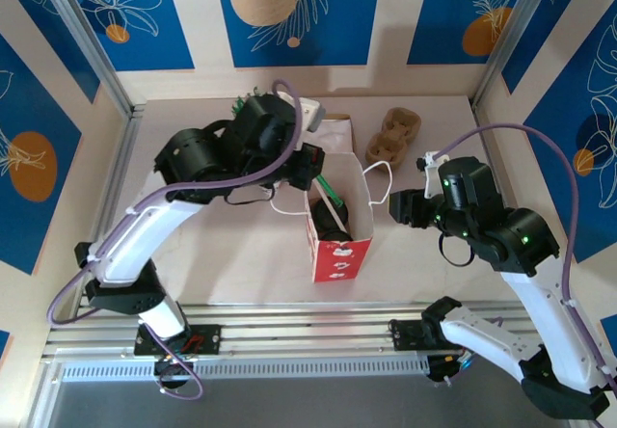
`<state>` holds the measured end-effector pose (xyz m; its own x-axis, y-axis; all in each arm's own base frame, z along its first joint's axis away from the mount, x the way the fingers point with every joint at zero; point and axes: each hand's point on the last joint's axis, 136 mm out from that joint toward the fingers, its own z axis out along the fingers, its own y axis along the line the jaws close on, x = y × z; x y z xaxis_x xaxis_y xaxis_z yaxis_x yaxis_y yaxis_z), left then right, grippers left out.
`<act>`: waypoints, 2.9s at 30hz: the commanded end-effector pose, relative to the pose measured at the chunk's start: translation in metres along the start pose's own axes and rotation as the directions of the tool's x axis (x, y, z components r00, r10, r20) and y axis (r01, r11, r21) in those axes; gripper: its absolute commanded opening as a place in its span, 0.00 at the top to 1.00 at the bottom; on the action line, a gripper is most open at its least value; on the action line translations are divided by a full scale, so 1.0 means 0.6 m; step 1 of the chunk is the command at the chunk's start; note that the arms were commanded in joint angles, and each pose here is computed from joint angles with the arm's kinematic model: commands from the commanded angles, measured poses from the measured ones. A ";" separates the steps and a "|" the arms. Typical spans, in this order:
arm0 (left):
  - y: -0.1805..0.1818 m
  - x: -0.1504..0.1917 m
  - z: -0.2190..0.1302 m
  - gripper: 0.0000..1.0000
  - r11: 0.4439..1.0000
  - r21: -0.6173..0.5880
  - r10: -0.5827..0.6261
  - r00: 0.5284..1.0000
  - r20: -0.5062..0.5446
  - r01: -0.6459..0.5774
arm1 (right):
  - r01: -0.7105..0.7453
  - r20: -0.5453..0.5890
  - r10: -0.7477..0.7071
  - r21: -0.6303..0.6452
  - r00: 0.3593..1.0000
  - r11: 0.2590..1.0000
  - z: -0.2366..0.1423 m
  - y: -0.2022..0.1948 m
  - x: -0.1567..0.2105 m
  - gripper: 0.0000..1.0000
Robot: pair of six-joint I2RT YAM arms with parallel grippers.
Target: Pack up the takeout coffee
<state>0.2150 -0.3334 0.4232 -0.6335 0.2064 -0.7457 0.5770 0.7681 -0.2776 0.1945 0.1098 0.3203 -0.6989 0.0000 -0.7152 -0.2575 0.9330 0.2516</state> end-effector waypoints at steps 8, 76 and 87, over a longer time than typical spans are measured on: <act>0.009 0.051 0.083 0.44 0.992 -0.088 0.076 0.987 -0.139 -0.088 | 0.005 0.018 -0.004 -0.033 1.000 0.999 0.002 0.006 -0.008 0.48; 0.373 0.188 -0.192 0.00 0.679 -0.734 0.354 0.881 0.312 -0.013 | 0.204 -0.456 -0.131 0.116 0.880 0.972 0.744 -0.020 -0.079 0.18; 0.378 0.190 -0.186 0.00 0.661 -0.750 0.358 0.887 0.290 -0.022 | 0.248 -0.499 -0.119 0.201 0.859 0.948 0.791 -0.051 -0.026 0.24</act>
<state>0.2147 -0.0744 0.3470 -0.1929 0.2442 -0.9504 0.0392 0.9697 0.2412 0.5316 0.2559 0.0376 -0.8896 -0.2881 -0.3545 -0.2887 0.9560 -0.0524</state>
